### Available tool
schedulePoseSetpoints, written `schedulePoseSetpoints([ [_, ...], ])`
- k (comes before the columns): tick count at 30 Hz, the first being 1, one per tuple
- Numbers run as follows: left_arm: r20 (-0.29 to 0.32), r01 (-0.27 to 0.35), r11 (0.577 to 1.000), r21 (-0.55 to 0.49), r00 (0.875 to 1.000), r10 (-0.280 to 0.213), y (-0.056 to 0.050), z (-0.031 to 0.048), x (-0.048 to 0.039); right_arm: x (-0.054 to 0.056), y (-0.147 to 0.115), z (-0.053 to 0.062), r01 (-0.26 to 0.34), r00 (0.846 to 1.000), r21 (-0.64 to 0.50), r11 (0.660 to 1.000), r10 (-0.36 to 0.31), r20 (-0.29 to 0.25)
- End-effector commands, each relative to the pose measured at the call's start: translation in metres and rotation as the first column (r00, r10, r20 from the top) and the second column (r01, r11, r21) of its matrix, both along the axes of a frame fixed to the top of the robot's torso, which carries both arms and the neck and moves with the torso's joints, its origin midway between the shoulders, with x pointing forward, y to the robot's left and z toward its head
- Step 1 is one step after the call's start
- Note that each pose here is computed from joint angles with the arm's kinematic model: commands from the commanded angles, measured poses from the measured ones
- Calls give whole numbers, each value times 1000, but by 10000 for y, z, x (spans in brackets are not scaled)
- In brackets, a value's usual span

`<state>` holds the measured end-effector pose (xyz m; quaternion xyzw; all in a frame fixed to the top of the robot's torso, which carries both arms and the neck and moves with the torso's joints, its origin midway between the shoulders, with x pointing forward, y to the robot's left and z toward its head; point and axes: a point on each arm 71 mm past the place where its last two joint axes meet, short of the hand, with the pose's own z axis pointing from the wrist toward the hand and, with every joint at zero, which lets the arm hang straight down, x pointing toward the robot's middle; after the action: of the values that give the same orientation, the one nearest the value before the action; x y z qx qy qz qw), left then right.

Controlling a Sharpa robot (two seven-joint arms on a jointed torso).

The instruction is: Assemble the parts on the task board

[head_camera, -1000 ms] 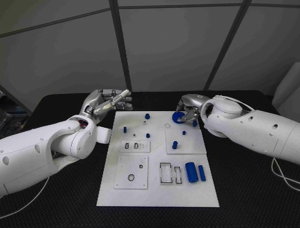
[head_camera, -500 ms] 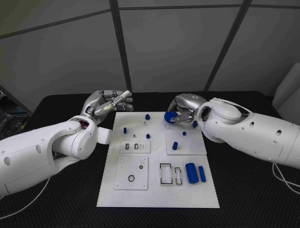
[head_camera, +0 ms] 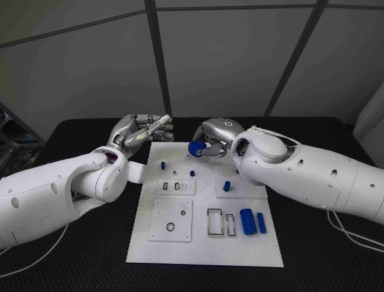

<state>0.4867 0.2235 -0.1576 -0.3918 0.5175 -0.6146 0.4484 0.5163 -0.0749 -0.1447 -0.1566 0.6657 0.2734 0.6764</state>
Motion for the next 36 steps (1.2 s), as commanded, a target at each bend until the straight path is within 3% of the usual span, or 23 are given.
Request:
schedulePoseSetpoints([
  [1, 8, 14, 1000, -3, 1000, -14, -19, 16, -1, 19, 70, 5, -2, 1000, -1, 1000, 2, 29],
  [20, 9, 17, 1000, -5, 1000, -17, -43, 19, 3, 85, 307, -243, -19, 1000, -38, 999, 19, -12],
  [36, 9, 20, 1000, -6, 1000, -20, -62, 19, 4, 151, 324, -329, -15, 999, -69, 997, 12, -45],
])
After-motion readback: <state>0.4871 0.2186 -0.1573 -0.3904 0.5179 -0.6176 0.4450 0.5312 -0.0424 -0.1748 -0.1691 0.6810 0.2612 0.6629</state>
